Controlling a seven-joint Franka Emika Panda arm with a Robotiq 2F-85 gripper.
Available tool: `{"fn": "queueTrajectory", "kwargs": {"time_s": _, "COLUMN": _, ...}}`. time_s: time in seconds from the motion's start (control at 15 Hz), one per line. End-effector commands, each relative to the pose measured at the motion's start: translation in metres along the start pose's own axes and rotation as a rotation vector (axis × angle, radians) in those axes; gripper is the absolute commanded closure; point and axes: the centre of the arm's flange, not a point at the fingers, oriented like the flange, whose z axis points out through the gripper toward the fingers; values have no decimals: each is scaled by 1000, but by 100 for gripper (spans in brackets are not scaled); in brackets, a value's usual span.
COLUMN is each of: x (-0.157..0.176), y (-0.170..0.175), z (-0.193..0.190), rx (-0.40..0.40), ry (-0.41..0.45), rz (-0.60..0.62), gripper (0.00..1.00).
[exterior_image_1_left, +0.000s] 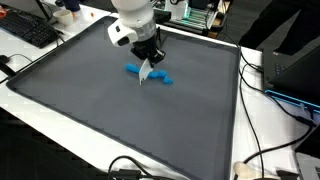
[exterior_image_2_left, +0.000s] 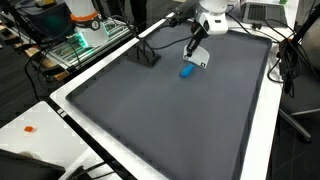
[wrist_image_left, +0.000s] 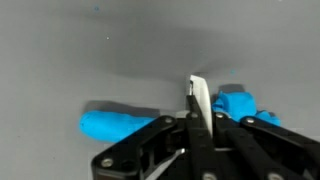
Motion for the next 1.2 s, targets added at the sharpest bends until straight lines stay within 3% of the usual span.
{"fn": "queueTrajectory", "kwargs": {"time_s": 0.0, "x": -7, "y": 1, "z": -11, "rx": 0, "ry": 21, "rz": -8, "gripper": 99}}
{"fn": "queueTrajectory", "kwargs": {"time_s": 0.53, "x": -6, "y": 28, "z": -41, "rx": -37, "ry": 80, "rz": 45, "gripper": 99}}
{"fn": "queueTrajectory", "kwargs": {"time_s": 1.13, "x": -2, "y": 58, "z": -23, "rx": -71, "ry": 52, "rz": 79, "gripper": 99}}
